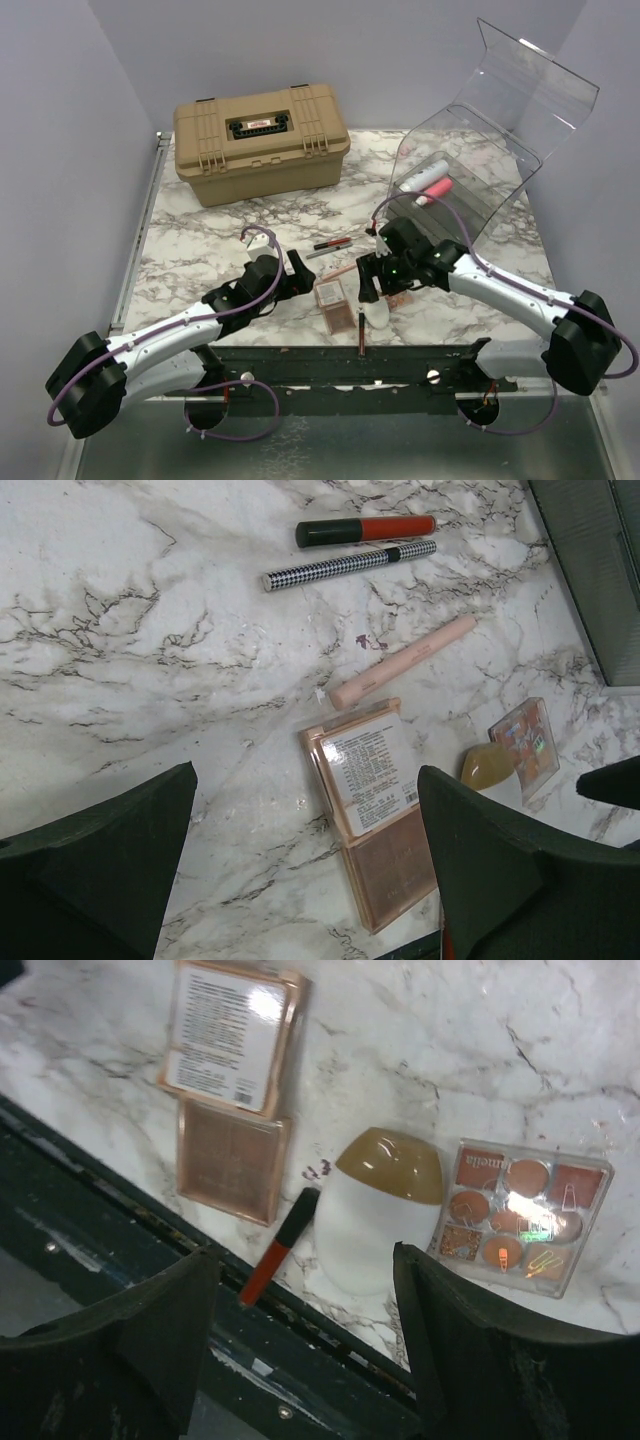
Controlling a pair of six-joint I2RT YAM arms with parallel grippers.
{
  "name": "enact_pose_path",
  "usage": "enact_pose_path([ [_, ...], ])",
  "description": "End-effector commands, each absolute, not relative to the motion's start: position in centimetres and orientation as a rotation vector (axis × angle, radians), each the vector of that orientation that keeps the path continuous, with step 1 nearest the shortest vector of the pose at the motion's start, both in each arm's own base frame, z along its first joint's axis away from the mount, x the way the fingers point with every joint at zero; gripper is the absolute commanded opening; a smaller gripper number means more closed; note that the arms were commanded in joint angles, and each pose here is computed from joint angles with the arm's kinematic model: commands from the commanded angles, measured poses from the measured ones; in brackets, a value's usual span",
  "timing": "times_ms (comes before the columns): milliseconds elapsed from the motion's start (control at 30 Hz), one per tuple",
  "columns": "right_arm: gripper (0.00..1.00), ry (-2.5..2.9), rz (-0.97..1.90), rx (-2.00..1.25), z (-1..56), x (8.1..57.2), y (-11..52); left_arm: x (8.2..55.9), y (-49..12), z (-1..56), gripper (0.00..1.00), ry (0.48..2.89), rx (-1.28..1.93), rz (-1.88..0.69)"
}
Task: Organize the makeup
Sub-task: Pick up the makeup from the center of the board.
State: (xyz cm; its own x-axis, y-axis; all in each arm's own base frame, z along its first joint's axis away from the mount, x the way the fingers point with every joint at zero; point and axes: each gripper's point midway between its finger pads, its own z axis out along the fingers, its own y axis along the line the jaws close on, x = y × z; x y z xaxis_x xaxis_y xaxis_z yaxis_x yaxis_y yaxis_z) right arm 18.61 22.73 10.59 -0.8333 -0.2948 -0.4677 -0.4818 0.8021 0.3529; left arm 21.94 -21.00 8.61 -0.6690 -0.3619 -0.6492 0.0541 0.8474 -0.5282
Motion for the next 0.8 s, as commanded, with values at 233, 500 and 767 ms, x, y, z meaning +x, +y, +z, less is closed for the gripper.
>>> enact_pose_path([
  [233, 0.75, 2.695, 0.203, -0.459, 6.5, 19.4, 21.6, 22.5, -21.1, 10.3, 0.94, 2.161, -0.239, -0.701],
  [500, 0.74, 2.736, 0.134, -0.455, 5.1, 18.8, 21.2, 22.5, -20.9, 10.2, 0.94, 2.154, -0.255, -0.697],
  [767, 0.72, 2.772, 0.143, -0.463, 4.0, 17.8, 21.4, 22.6, -20.9, 10.3, 0.94, 2.155, -0.258, -0.694],
])
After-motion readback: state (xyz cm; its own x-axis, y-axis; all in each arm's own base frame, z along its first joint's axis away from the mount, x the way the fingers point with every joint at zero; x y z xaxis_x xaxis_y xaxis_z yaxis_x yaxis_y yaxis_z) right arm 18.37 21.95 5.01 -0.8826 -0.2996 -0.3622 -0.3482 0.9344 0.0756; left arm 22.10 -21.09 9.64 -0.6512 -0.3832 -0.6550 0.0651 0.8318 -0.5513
